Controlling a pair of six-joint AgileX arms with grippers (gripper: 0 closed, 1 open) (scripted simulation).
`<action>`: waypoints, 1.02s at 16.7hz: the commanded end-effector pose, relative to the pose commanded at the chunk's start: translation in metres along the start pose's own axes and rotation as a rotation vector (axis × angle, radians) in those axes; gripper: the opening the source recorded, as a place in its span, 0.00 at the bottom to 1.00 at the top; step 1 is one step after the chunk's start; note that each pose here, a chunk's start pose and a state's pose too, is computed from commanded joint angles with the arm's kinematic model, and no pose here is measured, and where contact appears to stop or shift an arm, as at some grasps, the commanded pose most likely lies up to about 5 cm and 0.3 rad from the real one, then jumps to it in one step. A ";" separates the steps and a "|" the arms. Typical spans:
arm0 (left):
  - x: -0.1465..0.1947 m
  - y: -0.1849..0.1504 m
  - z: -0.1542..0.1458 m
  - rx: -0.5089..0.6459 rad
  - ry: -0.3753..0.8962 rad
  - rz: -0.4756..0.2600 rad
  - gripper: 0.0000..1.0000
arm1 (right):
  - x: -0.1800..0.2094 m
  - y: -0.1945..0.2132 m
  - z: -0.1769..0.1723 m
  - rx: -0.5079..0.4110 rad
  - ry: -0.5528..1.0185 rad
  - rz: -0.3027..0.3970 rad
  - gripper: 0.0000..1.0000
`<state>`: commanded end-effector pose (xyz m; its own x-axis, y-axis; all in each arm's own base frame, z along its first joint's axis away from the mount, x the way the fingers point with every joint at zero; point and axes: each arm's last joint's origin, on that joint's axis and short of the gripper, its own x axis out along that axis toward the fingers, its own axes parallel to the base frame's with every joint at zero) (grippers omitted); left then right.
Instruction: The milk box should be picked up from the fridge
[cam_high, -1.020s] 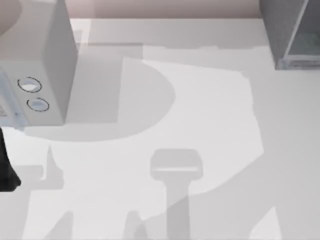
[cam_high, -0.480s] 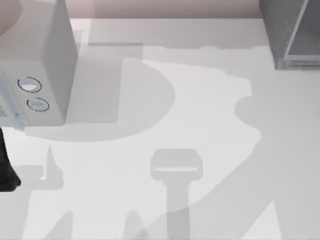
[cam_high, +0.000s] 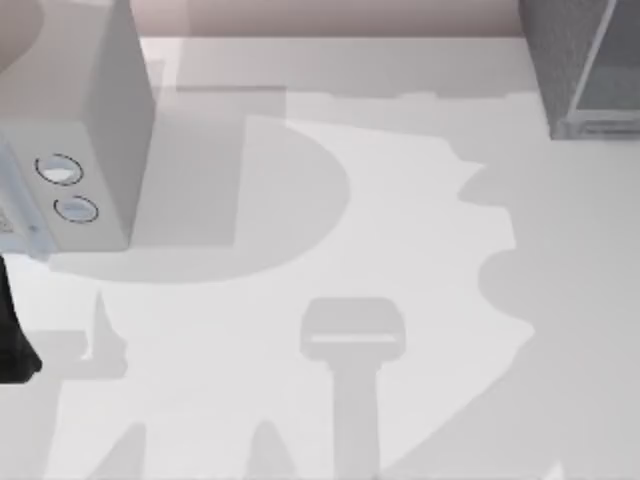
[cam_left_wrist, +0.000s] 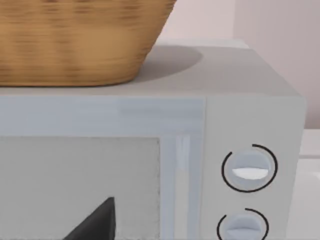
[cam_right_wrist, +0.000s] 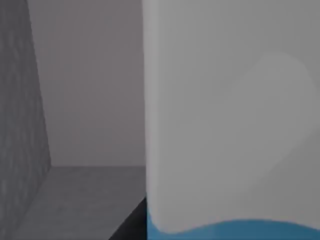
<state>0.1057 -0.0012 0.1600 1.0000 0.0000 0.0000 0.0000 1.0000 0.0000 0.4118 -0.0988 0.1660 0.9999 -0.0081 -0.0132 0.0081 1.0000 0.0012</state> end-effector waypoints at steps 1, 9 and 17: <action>0.000 0.000 0.000 0.000 0.000 0.000 1.00 | -0.012 0.000 -0.002 0.002 0.007 -0.001 0.00; 0.000 0.000 0.000 0.000 0.000 0.000 1.00 | -0.039 0.002 -0.002 0.001 -0.002 0.000 0.00; 0.000 0.000 0.000 0.000 0.000 0.000 1.00 | -0.077 0.025 0.039 -0.010 -0.007 -0.003 0.00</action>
<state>0.1057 -0.0012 0.1600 1.0000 0.0000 0.0000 0.0000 1.0000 0.0000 0.3353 -0.0737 0.2064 0.9999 -0.0116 -0.0062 0.0115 0.9999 -0.0089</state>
